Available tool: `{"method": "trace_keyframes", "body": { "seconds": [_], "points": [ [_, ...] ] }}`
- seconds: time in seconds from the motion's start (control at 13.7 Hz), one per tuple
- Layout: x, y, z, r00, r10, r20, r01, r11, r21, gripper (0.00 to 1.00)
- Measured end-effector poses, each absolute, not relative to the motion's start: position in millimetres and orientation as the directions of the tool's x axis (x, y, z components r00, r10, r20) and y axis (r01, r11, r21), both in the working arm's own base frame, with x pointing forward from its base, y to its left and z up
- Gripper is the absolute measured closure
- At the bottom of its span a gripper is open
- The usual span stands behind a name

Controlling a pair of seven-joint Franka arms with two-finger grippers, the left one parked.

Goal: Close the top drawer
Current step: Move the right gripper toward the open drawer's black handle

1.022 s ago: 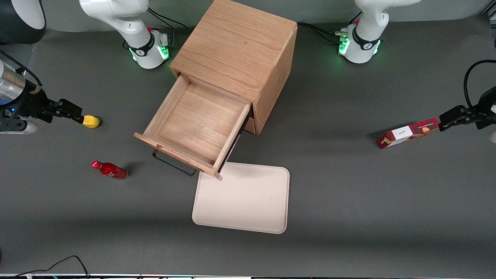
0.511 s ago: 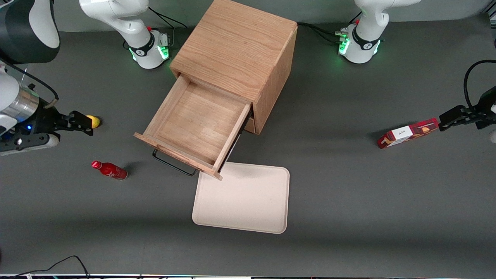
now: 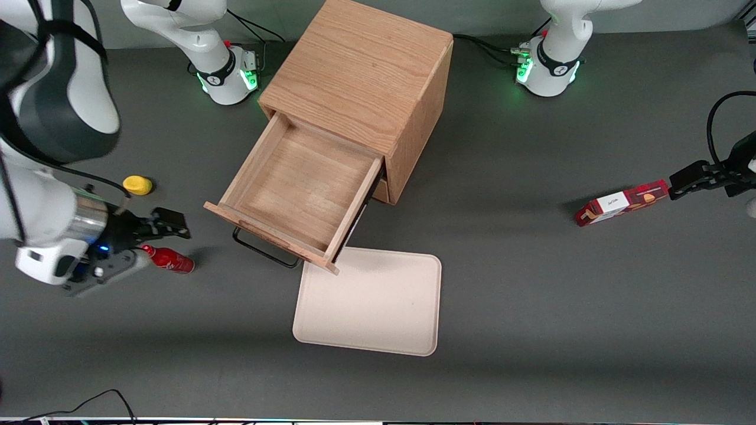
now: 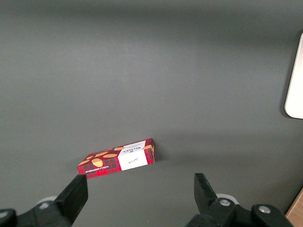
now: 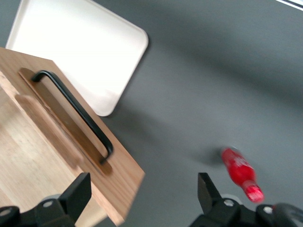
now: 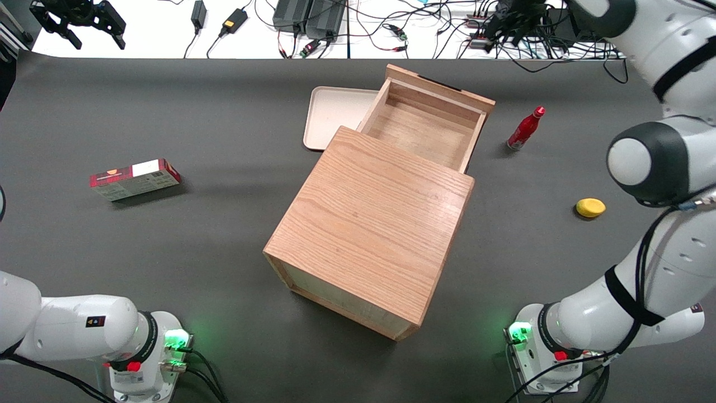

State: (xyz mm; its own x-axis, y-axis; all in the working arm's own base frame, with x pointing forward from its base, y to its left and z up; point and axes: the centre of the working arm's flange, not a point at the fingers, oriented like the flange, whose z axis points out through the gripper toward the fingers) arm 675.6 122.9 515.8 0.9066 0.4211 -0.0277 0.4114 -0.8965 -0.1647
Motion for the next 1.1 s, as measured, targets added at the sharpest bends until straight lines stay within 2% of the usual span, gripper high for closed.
{"method": "trace_keyframes", "body": {
  "seconds": [0.44,0.73,1.1],
  "points": [
    [694,165,480,0.821,0.571,-0.002,0.555,-0.798,-0.235,0.00],
    [701,164,444,0.758,0.652,-0.019,0.623,-0.732,-0.275,0.00],
    [704,179,406,0.735,0.677,-0.042,0.630,-0.704,-0.327,0.00]
  ]
}}
